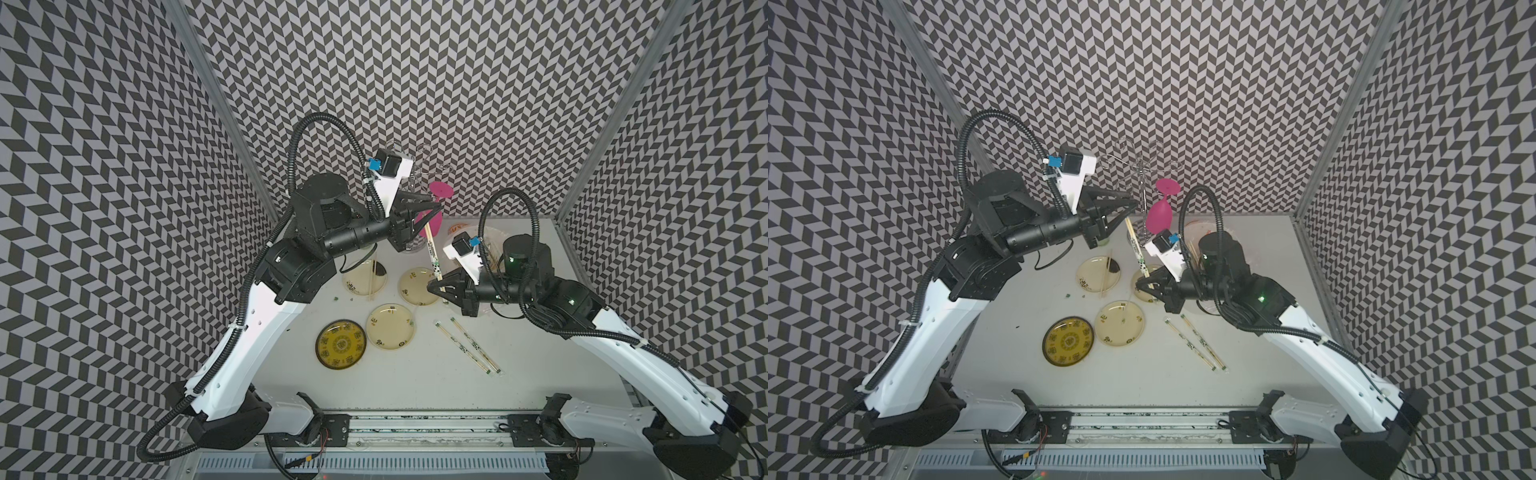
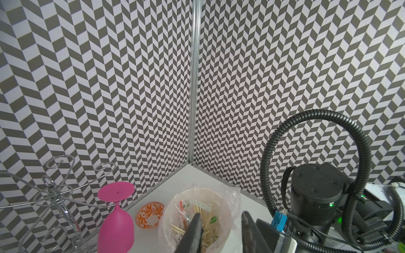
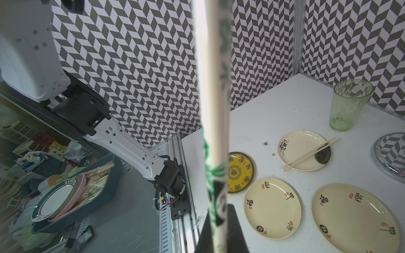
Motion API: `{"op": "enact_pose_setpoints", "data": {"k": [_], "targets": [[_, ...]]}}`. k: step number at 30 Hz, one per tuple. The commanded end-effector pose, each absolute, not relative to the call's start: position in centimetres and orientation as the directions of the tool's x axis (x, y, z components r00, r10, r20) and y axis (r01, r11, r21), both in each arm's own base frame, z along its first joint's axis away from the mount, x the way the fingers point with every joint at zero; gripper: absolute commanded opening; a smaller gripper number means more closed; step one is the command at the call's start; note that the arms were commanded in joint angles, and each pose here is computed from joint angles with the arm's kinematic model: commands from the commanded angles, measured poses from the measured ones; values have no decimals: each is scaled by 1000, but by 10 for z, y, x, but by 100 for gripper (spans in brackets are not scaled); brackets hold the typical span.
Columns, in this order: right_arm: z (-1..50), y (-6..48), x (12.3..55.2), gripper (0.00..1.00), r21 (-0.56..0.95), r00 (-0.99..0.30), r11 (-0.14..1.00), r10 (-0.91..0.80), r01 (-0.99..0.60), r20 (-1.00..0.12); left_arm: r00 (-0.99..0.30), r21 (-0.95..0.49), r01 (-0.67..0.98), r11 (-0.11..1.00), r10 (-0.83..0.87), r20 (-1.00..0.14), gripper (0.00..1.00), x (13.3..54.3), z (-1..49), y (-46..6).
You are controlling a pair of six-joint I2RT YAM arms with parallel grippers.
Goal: Remove the packaging of disposable chopsticks
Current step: Remove the packet bag from the disposable chopsticks.
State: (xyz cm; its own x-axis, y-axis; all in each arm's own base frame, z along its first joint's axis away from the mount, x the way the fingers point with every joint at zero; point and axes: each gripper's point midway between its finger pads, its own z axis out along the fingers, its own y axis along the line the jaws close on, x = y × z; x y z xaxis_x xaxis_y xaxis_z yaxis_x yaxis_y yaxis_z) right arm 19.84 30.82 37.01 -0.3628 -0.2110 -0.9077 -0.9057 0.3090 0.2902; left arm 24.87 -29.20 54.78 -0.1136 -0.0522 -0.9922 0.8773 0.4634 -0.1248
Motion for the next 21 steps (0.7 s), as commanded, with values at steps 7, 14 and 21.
{"op": "enact_pose_setpoints", "data": {"k": [7,14,21], "targets": [[386,312,201,0,242,-309,303,-196,-922,-931,-106,-115,878,464,-46,-993,35,246,546,-288],[386,311,201,0,234,-305,314,-199,-920,-931,-107,-113,881,458,-40,-993,22,246,544,-289],[384,311,201,0,238,-310,319,-200,-917,-929,-101,-111,887,449,-47,-994,0,244,547,-289]]}}
